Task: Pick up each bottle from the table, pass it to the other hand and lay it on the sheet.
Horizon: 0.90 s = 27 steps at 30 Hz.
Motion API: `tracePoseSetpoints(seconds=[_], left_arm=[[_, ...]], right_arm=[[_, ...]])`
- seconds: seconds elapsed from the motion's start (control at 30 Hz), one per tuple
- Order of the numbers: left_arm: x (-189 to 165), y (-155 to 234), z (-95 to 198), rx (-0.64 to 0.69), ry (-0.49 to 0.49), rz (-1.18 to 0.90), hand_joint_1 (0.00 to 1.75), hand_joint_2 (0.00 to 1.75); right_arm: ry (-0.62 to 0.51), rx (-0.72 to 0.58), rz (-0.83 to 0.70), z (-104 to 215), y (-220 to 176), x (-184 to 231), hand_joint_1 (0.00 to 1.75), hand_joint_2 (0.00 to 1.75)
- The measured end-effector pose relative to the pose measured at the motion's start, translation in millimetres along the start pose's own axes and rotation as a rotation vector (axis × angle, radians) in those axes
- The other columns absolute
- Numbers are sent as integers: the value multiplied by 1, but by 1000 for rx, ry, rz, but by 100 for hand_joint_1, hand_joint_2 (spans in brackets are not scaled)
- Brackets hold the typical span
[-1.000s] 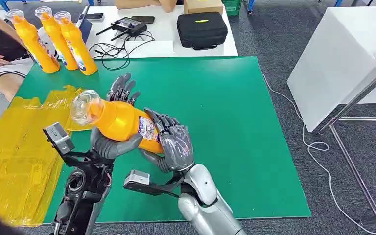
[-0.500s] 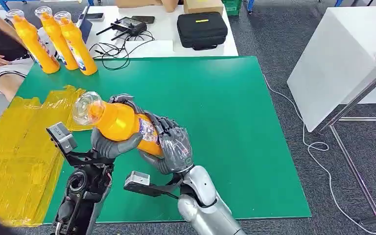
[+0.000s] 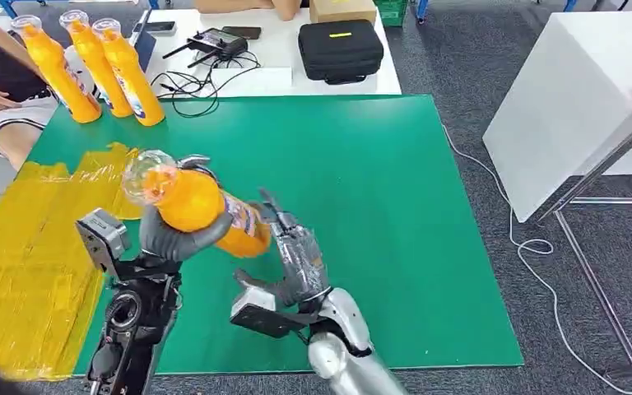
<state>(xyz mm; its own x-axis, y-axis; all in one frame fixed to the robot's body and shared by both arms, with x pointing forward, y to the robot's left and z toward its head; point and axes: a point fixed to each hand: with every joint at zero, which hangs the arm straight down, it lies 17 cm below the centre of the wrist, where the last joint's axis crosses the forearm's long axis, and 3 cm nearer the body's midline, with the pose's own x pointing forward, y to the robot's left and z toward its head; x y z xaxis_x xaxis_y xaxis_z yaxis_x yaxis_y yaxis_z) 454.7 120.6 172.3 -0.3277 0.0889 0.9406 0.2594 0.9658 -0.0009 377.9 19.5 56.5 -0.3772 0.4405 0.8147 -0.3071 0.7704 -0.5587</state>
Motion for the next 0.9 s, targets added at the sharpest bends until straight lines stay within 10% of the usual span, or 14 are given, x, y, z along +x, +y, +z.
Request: tracePoseSetpoints(seconds=[0.4, 0.43, 0.6, 0.9], left_arm=[[101, 146, -12, 500, -211, -939, 175, 175], [107, 148, -16, 511, -218, -1047, 175, 175], [120, 164, -51, 527, -207, -1620, 175, 175], [93, 184, -75, 436, -168, -1767, 175, 175]], right_arm=[[-77, -624, -21, 60, -199, 27, 0, 0], [-87, -640, -15, 64, -205, 31, 0, 175], [-113, -660, -2, 71, -217, 40, 0, 175], [-113, -655, 5, 73, -219, 38, 0, 175]])
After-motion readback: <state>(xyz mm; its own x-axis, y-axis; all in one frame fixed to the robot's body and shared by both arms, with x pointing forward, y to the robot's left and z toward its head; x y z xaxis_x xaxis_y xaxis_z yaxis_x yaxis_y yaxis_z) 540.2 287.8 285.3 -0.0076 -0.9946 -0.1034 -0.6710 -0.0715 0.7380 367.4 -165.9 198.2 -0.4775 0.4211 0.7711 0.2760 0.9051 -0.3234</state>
